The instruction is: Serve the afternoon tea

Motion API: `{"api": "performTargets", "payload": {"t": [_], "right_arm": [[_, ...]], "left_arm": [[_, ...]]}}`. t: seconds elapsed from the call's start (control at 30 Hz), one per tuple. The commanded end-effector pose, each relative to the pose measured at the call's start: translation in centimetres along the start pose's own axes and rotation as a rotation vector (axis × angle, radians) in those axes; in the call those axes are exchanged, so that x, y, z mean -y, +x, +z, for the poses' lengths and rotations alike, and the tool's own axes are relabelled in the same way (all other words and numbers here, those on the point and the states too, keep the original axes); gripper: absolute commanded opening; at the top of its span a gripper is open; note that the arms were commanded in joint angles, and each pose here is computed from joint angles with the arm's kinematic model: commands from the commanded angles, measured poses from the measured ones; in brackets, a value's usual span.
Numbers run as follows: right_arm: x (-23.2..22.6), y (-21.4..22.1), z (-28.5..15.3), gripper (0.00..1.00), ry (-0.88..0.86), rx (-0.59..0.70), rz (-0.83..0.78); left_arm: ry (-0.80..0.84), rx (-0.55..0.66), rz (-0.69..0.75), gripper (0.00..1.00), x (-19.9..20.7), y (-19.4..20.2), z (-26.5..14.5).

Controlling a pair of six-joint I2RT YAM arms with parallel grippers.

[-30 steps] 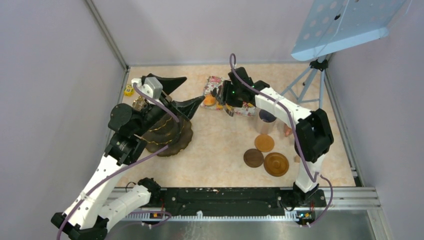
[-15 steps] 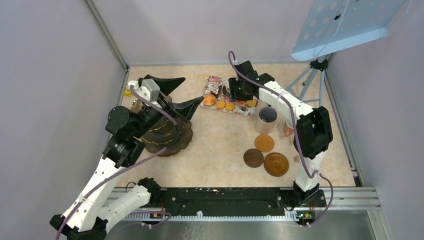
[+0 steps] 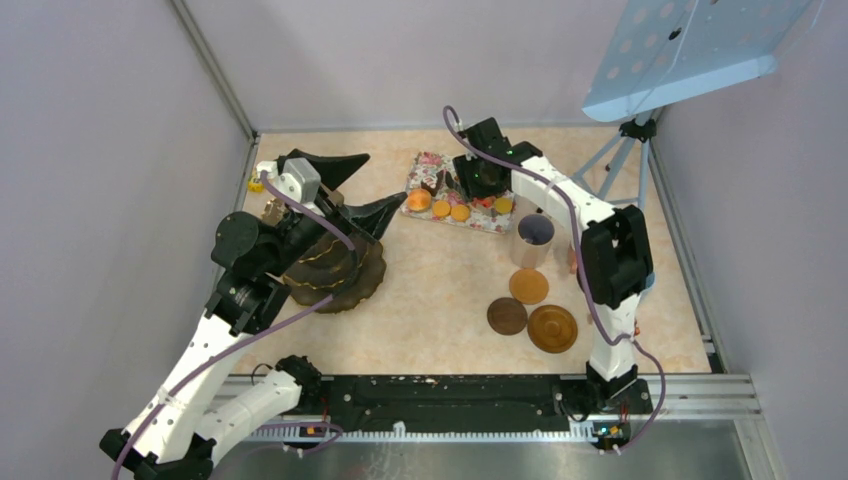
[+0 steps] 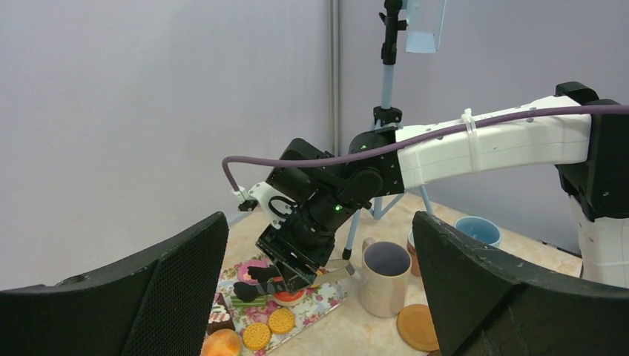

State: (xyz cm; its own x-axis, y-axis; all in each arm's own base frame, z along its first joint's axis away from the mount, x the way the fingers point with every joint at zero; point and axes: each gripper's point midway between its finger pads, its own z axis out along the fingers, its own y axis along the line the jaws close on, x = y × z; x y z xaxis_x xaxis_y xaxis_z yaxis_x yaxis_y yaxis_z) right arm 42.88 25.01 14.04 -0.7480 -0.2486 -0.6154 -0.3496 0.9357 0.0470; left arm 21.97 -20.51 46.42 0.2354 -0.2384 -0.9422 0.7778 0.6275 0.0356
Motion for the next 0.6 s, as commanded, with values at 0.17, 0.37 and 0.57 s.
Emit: {"api": "performTargets", "payload": {"t": [0.17,0.37,0.57], "right_arm": [[1.5,-1.6,0.3,0.50,0.053,0.034,-0.087],[1.4,-1.0,1.2,0.50,0.045,0.017,-0.104],[1.2,-0.5,1.7,0.48,0.032,0.002,-0.112]], "left_arm": [[-0.009,0.046,0.026,0.99,-0.2,-1.2,0.0],[-0.013,0.042,0.025,0.99,-0.3,-1.0,0.1],[-0.013,0.039,0.025,0.99,-0.3,-0.9,0.2]]}}
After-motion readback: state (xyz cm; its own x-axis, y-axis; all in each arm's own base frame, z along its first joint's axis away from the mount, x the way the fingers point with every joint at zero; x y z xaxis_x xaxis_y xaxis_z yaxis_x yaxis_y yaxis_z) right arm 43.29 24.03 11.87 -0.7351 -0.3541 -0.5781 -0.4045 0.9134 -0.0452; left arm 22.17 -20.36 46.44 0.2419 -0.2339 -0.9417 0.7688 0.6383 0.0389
